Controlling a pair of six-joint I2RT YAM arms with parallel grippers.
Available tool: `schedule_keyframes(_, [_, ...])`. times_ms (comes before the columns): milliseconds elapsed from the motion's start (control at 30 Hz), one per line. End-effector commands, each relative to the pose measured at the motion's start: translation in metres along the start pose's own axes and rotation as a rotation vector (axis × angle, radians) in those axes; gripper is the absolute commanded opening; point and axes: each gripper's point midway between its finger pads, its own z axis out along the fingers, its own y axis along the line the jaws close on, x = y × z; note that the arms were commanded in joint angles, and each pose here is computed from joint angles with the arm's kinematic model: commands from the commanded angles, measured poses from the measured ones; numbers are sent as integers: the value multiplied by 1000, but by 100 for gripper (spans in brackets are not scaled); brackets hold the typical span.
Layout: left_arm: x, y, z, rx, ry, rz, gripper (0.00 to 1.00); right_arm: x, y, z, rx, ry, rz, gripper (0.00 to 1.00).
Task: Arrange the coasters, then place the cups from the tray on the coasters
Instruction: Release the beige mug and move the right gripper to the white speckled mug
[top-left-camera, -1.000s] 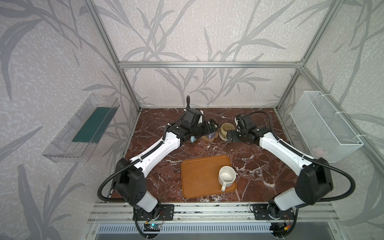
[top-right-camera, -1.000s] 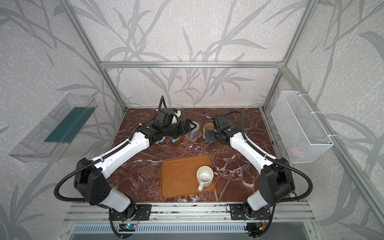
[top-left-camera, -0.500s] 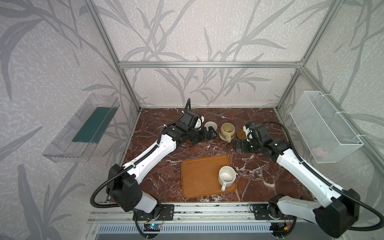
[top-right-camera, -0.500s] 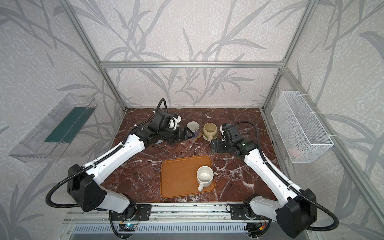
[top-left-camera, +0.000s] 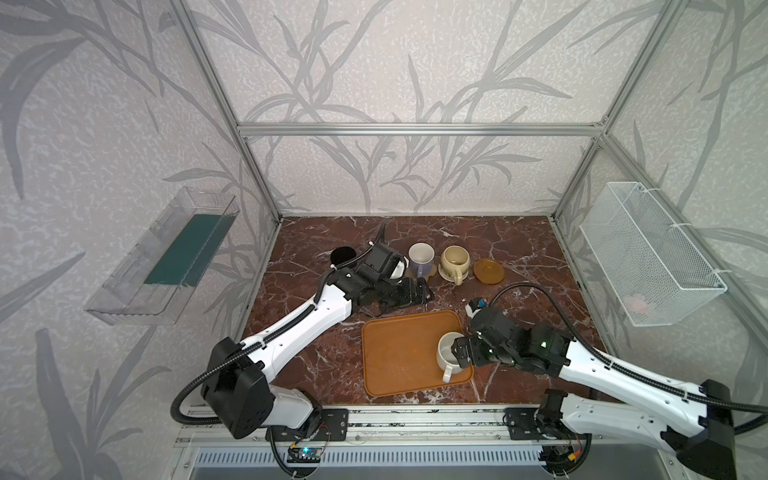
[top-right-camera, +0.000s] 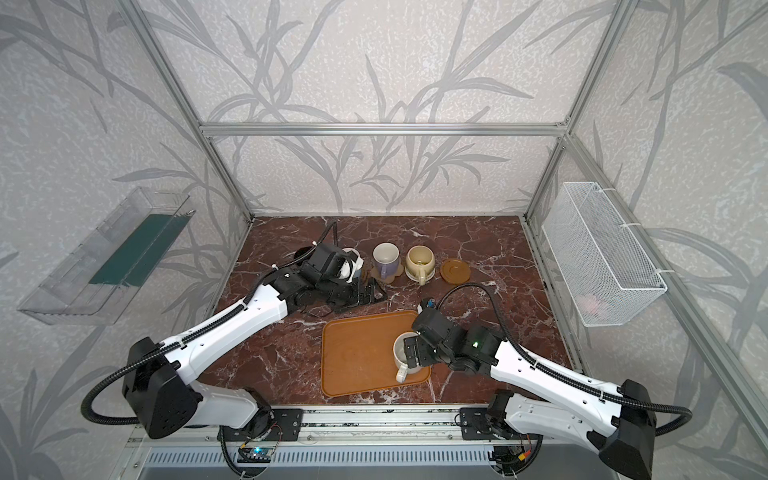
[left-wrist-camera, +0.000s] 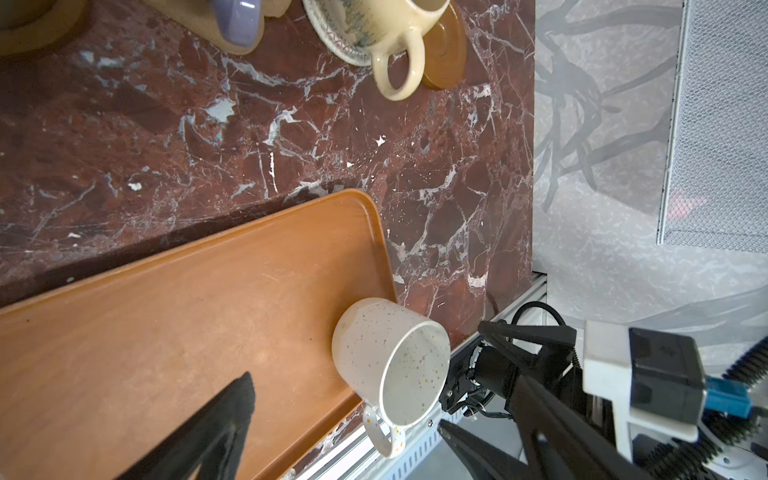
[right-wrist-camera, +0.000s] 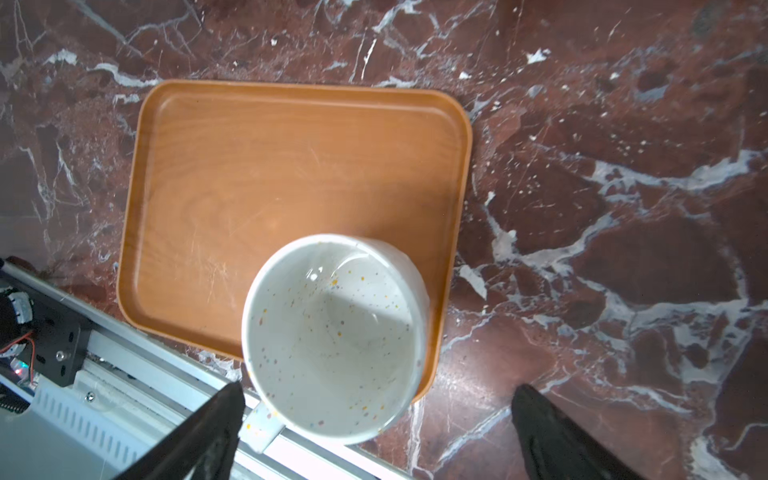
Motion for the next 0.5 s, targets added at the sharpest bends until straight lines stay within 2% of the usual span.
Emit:
schedule_keyframes(0, [8, 2, -5, -2, -6, -18, 99, 12, 2, 3, 19, 0, 41, 99])
schedule_keyframes(300, [14, 13, -6, -20, -32, -66, 99, 43, 0, 16, 111, 88, 28, 99])
schedule_keyframes(467, [16, 12, -3, -4, -27, -79, 99, 47, 19, 27, 73, 108, 17, 99])
